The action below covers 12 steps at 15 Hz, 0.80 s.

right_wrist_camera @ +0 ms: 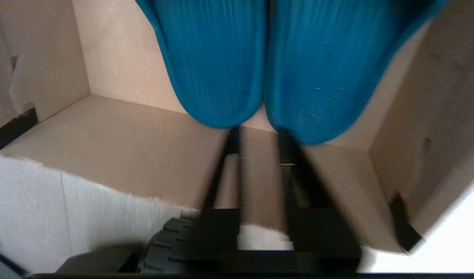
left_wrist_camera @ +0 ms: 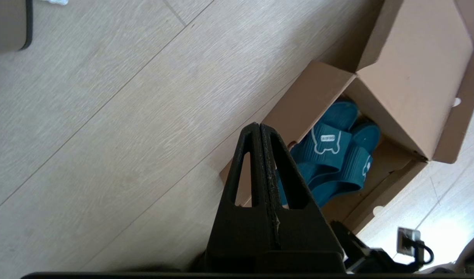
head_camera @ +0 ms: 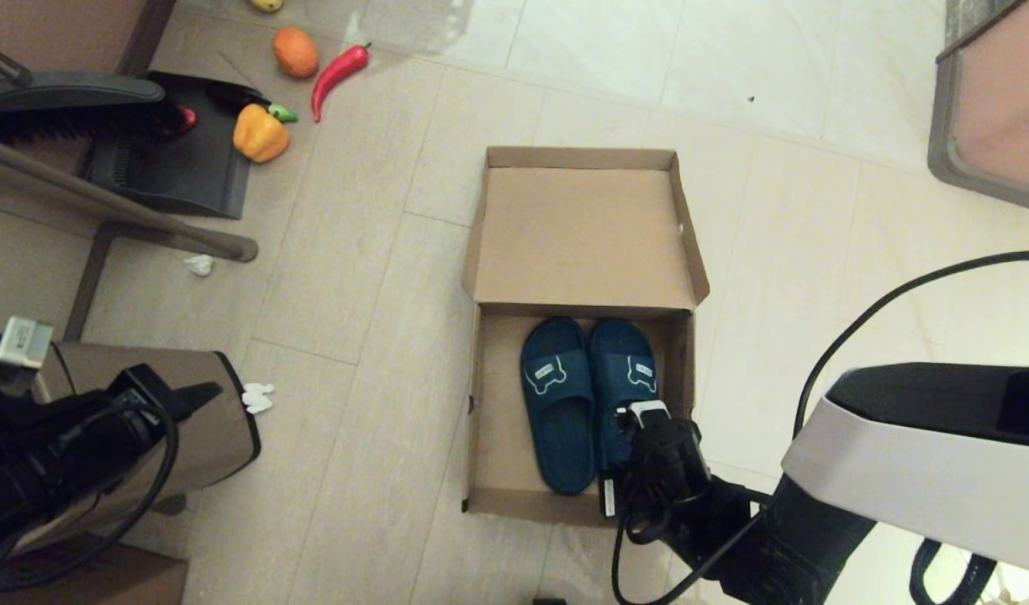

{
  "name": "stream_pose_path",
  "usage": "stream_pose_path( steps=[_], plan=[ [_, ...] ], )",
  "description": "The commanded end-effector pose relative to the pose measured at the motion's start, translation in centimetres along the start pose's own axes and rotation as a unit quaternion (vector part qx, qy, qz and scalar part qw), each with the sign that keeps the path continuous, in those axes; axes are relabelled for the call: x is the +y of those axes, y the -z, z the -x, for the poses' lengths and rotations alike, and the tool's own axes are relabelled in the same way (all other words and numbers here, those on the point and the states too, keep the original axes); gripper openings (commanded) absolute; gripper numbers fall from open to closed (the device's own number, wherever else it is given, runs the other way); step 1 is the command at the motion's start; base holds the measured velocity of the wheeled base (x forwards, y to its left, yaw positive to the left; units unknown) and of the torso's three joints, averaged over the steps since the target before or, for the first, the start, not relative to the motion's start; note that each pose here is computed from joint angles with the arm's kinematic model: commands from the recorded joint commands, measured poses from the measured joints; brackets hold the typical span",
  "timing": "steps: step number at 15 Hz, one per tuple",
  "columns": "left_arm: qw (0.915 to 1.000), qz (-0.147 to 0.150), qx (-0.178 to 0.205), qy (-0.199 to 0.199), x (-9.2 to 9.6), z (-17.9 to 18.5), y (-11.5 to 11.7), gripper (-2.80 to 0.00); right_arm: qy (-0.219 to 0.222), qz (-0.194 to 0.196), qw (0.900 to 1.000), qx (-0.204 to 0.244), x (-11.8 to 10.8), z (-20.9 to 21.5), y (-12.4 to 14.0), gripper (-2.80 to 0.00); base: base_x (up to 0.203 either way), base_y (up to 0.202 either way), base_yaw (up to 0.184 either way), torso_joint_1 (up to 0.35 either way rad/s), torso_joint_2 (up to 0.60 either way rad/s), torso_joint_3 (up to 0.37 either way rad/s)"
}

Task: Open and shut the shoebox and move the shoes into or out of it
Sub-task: Put the shoes out of the shoe box

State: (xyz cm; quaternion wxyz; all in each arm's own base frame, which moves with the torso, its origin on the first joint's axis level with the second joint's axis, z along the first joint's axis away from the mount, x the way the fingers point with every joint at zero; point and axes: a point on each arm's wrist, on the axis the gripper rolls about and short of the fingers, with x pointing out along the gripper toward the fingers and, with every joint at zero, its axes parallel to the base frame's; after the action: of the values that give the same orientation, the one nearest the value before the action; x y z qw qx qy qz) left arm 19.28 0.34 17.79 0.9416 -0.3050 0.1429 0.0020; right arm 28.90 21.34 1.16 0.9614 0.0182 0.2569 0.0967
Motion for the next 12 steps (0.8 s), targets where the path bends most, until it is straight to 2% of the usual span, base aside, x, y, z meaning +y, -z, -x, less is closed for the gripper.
stream_pose_path(
  steps=[1,5,8,12],
  plan=[
    [1.0000,0.003,0.004,-0.005,0.2,-0.2,0.1,-2.80,0.005,0.002,1.000,0.006,0.2,-1.2,0.8,0.00,0.000,0.000,0.000,0.000,0.00,0.000],
    [0.9998,0.006,0.017,-0.013,0.6,-0.8,0.5,-2.80,0.021,-0.013,0.999,-0.029,0.8,-3.8,-0.4,0.00,0.000,0.000,0.000,0.000,0.00,0.000],
    [0.9997,0.006,0.017,-0.013,0.6,-0.9,0.4,-2.80,0.034,-0.021,0.999,-0.037,0.9,-6.3,-0.9,0.00,0.000,0.000,0.000,0.000,0.00,0.000],
    [0.9997,0.006,0.018,-0.013,0.6,-0.9,0.5,-2.80,0.065,-0.033,0.996,-0.049,0.1,-9.6,-1.9,0.00,0.000,0.000,0.000,0.000,0.00,0.000]
  ],
)
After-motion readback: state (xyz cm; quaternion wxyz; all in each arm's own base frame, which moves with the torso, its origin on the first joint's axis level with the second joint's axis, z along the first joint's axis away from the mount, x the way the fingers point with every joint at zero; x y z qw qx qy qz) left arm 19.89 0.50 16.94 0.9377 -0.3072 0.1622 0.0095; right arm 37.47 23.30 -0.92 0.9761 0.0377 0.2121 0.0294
